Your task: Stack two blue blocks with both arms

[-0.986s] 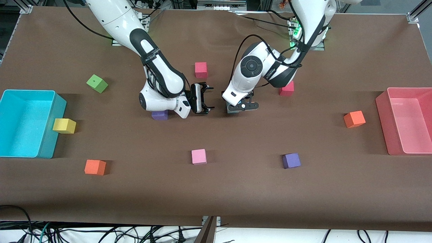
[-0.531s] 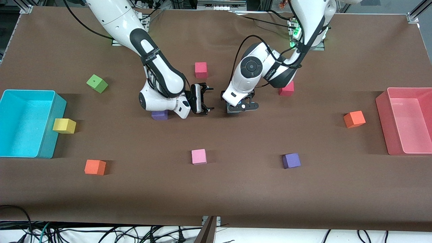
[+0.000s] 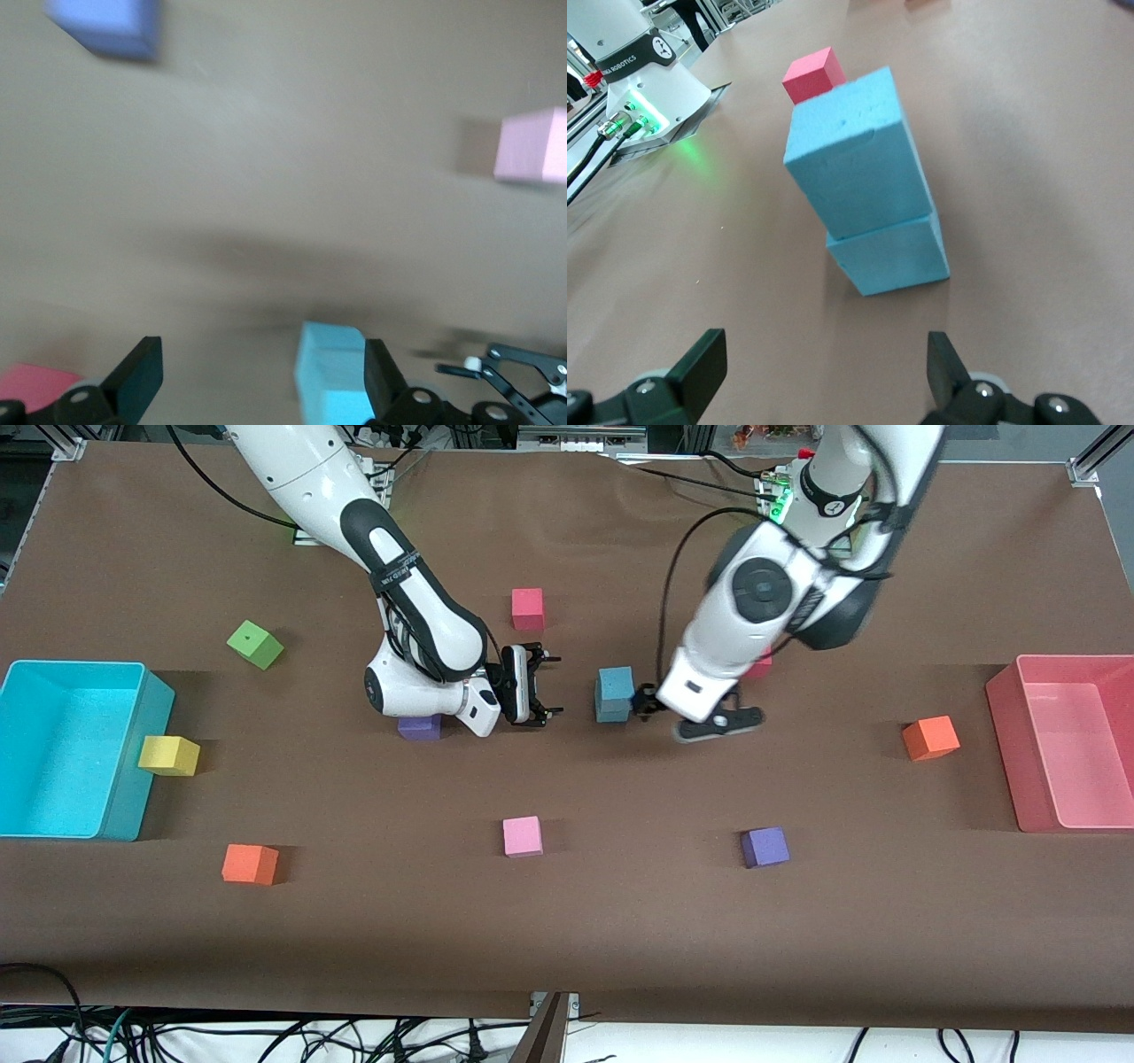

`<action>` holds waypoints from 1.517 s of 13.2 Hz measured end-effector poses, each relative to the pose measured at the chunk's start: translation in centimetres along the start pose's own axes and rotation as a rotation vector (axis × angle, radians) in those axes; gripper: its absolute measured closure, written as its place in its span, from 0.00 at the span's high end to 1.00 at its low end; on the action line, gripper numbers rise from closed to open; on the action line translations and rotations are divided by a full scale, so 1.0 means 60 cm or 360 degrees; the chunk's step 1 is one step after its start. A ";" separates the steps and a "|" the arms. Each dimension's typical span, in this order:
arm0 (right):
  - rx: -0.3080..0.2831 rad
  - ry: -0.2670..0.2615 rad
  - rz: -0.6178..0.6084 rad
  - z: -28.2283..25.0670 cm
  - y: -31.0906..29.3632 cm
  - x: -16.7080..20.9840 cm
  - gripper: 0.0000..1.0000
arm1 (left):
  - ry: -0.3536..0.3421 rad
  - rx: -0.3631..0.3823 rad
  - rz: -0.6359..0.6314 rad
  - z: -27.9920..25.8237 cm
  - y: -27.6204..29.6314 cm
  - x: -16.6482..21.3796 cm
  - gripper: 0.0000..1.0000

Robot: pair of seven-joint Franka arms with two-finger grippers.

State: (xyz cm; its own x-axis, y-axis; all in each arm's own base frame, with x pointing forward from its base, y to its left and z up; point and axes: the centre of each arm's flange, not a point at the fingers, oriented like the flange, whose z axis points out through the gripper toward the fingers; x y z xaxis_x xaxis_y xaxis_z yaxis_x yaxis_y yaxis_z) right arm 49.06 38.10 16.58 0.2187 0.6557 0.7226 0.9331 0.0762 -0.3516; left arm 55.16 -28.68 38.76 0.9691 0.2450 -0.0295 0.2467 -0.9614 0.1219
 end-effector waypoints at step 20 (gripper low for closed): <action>-0.0697 -0.1131 0.0887 -0.593 -0.104 0.096 1.00 | -0.0008 0.0264 0.0313 -0.380 -0.342 0.084 1.00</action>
State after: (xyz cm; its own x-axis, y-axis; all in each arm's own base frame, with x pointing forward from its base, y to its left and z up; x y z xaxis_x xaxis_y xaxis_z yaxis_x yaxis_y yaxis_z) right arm 54.66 14.68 44.13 0.5687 0.8209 -0.0516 0.8036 -0.5679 -0.1783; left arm 54.93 -4.85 58.75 0.9983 0.0512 -0.0266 0.0501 -0.9980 -0.0387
